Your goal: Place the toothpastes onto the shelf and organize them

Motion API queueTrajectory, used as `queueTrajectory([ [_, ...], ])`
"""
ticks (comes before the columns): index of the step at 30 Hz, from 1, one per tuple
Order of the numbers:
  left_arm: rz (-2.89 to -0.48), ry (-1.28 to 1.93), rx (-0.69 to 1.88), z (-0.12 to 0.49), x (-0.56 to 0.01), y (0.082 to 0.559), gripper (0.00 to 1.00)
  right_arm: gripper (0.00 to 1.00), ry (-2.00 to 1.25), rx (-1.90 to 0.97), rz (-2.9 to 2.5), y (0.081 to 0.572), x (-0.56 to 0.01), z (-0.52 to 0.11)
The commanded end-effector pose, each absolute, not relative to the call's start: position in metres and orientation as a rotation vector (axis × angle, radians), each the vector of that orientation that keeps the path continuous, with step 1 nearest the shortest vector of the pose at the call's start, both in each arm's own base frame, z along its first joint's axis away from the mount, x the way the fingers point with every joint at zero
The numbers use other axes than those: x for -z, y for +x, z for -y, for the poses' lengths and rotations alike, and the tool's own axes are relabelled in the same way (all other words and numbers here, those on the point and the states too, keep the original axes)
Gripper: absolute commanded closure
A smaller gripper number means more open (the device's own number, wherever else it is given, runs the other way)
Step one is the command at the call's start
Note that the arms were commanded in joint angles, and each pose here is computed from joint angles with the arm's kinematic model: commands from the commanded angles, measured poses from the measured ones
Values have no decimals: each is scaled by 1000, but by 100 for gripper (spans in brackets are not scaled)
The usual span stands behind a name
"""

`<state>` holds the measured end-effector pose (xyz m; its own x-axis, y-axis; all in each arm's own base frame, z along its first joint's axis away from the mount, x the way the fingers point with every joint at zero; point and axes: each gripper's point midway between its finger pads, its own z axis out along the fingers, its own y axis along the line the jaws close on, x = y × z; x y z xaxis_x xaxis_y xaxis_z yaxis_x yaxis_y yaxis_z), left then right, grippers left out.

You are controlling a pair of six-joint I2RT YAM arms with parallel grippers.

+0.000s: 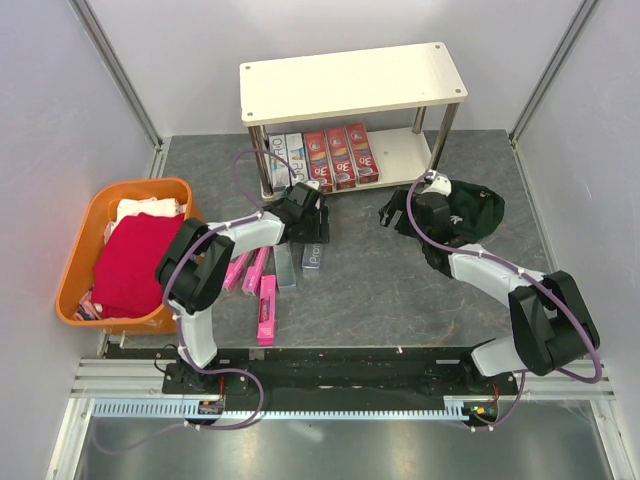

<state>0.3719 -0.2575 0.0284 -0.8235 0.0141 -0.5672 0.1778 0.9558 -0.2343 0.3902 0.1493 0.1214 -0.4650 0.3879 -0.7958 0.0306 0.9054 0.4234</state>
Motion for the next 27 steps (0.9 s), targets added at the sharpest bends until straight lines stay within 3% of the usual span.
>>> queueTrajectory([
  [1,-2531,156,316,254,-21,373,34,8,266,-494,-2045,379,-124,-159],
  [7,-2478,161,357,256,-42,373,50,8,240,-556,-2084,366,-119,-166],
  [27,-2212,18,800,262,-148,387,54,2,95,-845,-2046,330,-150,-221],
])
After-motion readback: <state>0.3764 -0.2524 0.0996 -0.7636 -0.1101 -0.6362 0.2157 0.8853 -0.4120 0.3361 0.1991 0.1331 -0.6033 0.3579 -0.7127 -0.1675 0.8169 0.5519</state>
